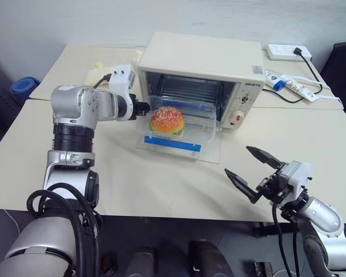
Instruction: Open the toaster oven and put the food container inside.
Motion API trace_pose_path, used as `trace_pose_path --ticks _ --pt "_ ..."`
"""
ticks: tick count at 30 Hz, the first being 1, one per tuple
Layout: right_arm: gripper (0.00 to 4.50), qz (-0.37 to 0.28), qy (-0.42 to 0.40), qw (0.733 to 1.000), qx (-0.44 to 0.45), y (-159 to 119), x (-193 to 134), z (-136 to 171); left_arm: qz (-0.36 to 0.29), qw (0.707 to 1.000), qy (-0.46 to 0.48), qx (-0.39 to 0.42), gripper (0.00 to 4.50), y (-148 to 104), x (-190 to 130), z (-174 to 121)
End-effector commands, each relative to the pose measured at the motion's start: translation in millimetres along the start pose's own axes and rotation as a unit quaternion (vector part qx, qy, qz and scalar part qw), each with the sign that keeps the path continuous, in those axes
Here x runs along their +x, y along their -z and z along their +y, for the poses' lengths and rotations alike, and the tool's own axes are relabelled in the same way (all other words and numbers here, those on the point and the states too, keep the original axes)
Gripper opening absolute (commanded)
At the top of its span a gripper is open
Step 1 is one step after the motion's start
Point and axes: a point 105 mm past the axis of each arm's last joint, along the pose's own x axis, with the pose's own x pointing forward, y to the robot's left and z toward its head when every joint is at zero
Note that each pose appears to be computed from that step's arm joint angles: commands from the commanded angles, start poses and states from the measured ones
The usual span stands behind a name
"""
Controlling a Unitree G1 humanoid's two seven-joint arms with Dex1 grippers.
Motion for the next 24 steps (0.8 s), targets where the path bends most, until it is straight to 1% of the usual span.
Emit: trace_pose_path --ticks 1,3,5,7,8,9,10,11,12,13,14,15,17,19,20,21,24 --pt "4.5 -0.025 0.002 0.999 -0.022 -16.2 1.4 -0.1 -0.047 0.998 0.03 0.002 3.0 -27.6 -15.9 -9.9" --pt "4.5 -0.025 -0.008 0.999 -0.025 -20.5 2.3 0.7 -0.045 0.998 0.044 -0.001 3.0 -26.4 -24.4 -4.5" --pt "4.5 -0.022 -0.036 0.999 -0.016 -26.2 5.4 6.8 -0.047 0.997 0.052 0.016 3.0 -23.7 -38.4 8.4" --pt "4.5 -0.013 -0.058 0.998 0.005 -28.5 10.2 13.4 -0.061 0.994 0.083 0.024 3.0 -22.9 -53.3 16.9" --pt "4.32 -0.006 -0.066 0.998 0.008 -28.2 13.6 16.2 -0.071 0.992 0.1 0.041 3.03 -20.8 -61.4 22.0" --pt "4.1 -0.002 -0.071 0.997 0.009 -28.1 16.6 18.2 -0.083 0.988 0.114 0.063 3.04 -19.5 -68.0 25.3" --pt "3.84 0.008 -0.077 0.997 0.012 -25.8 21.3 21.5 -0.085 0.982 0.131 0.106 2.85 -10.9 -76.3 30.9" --pt "3.51 0.018 -0.086 0.996 0.018 -23.1 25.6 25.6 -0.092 0.969 0.167 0.154 2.63 -2.2 -84.8 29.6" --pt "3.15 0.029 -0.094 0.995 0.024 -20.3 28.7 29.1 -0.084 0.958 0.195 0.191 2.42 8.7 -90.4 29.4" --pt "2.79 0.036 -0.099 0.994 0.029 -18.4 30.4 31.1 -0.077 0.95 0.215 0.214 2.1 16.6 -93.7 29.1" --pt "2.45 0.051 -0.107 0.992 0.032 -13.4 34.1 34.1 -0.077 0.934 0.242 0.25 1.8 30.0 -95.9 29.2" --pt "2.08 0.067 -0.111 0.991 0.037 -7.9 37.5 36.2 -0.086 0.921 0.261 0.274 1.47 39.4 -96.0 28.8" --pt "1.36 0.087 -0.117 0.989 0.038 -0.1 44.4 38.5 -0.096 0.917 0.274 0.274 0.81 53.5 -90.9 28.9" --pt "0.62 0.099 -0.123 0.987 0.033 5.5 51.2 38.2 -0.106 0.904 0.299 0.286 0.15 67.3 -83.3 19.2" --pt "0.29 0.096 -0.124 0.987 0.026 5.6 56.0 36.9 -0.103 0.899 0.302 0.299 0.0 74.4 -77.5 15.2" --pt "0.02 0.094 -0.121 0.988 0.024 6.1 61.0 34.1 -0.108 0.895 0.304 0.307 0.0 78.7 -71.2 11.1" --pt "0.02 0.101 -0.115 0.988 0.009 14.2 73.8 25.9 -0.146 0.905 0.273 0.291 0.0 74.0 -49.5 7.0"
